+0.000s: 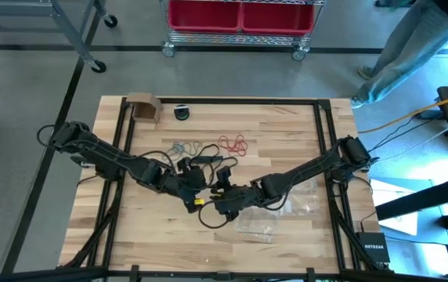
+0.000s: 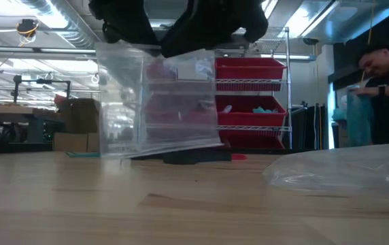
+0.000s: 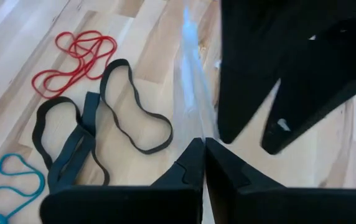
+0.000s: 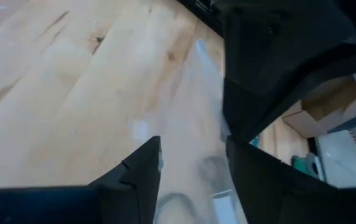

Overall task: Sort rubber bands
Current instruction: Put the black rubber band into the transparent zip bag

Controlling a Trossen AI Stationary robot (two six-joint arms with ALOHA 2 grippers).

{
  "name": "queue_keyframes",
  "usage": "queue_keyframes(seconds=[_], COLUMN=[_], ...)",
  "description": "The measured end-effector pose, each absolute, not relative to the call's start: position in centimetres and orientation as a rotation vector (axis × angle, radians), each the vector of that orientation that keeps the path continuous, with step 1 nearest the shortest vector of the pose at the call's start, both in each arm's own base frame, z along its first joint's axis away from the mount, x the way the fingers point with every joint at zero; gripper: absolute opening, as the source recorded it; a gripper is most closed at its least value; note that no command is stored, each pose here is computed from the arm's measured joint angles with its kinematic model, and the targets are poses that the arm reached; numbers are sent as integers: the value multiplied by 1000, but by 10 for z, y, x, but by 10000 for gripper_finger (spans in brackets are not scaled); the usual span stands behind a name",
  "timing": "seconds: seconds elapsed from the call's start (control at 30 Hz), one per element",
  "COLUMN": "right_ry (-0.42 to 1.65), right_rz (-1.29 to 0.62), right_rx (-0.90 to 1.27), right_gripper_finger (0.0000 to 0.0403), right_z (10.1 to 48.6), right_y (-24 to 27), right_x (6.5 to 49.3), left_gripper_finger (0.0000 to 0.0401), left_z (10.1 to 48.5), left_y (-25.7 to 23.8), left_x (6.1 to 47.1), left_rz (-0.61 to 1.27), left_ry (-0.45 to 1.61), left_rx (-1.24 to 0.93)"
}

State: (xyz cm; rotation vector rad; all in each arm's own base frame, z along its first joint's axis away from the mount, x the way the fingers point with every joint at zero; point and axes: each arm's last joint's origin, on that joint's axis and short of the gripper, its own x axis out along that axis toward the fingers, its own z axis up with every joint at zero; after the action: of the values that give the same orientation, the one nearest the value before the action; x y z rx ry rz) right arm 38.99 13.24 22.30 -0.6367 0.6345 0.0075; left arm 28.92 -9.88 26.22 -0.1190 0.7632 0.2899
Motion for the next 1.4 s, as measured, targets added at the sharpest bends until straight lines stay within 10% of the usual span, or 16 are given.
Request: queue_keyframes(seconds=[1.4], right_ry=[701], right_rz=[-58], right_rx=[-845], right_gripper_finger=[175], right_z=[200], right_y=[123], right_x=[406], left_gripper_finger=[0], left_z=[262], left_y=[-102], left_x=[287], left_rz=[270], left_ry=[776], left_rx=[-103])
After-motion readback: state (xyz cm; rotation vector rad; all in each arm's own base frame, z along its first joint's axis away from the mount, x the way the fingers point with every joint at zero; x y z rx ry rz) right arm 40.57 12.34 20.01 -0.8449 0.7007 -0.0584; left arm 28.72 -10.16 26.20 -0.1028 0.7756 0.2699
